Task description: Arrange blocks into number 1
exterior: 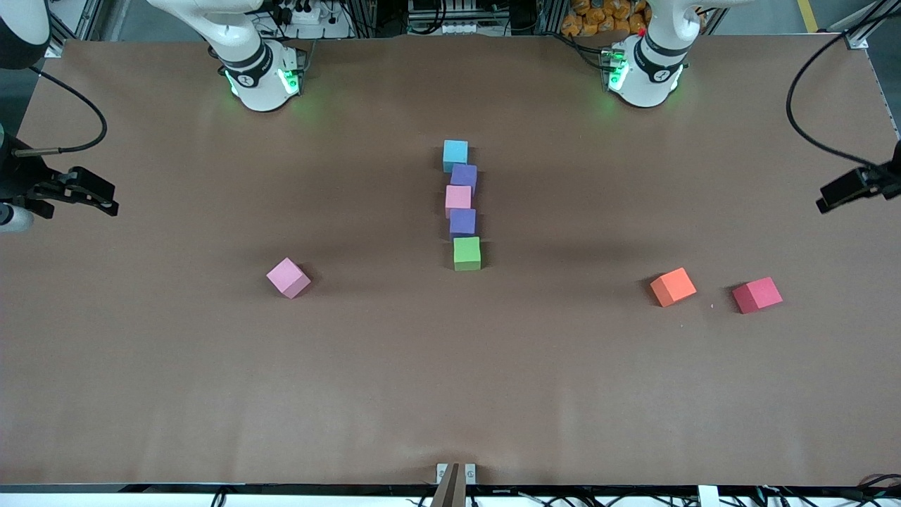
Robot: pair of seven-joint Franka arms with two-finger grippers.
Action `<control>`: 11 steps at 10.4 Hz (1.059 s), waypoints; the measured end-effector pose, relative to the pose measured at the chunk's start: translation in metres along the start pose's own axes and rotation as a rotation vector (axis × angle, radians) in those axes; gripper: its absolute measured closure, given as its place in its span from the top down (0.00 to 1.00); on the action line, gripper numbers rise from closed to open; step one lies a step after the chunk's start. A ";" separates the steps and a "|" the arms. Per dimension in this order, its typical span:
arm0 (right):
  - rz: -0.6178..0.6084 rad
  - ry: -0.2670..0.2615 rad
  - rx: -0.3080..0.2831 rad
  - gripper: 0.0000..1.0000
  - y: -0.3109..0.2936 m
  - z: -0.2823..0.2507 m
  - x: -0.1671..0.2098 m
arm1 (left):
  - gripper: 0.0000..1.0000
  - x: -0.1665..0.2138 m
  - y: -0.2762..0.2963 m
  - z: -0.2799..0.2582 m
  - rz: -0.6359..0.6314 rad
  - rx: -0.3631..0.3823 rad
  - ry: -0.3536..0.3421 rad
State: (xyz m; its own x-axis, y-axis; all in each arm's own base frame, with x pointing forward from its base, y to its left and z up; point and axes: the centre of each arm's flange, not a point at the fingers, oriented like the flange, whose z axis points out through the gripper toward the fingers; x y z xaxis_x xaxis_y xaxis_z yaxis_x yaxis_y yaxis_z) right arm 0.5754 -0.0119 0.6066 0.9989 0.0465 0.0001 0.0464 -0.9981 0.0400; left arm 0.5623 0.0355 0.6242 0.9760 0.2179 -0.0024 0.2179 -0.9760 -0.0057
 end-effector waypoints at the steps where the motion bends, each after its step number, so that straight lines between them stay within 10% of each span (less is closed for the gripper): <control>1: 0.000 -0.001 0.000 1.00 0.000 0.000 0.000 | 1.00 -0.009 -0.010 -0.003 -0.020 -0.038 -0.002; 11: 0.005 -0.003 0.000 1.00 0.003 0.001 0.000 | 1.00 -0.049 0.087 0.004 0.105 0.015 0.002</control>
State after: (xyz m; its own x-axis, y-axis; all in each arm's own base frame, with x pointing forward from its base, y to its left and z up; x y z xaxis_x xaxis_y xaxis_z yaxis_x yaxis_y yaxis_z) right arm 0.5753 -0.0150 0.6057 0.9992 0.0409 -0.0022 0.0410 -0.9984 0.0399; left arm 0.5333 -0.0604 0.6195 0.9934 0.1146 -0.0015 0.1146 -0.9932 -0.0202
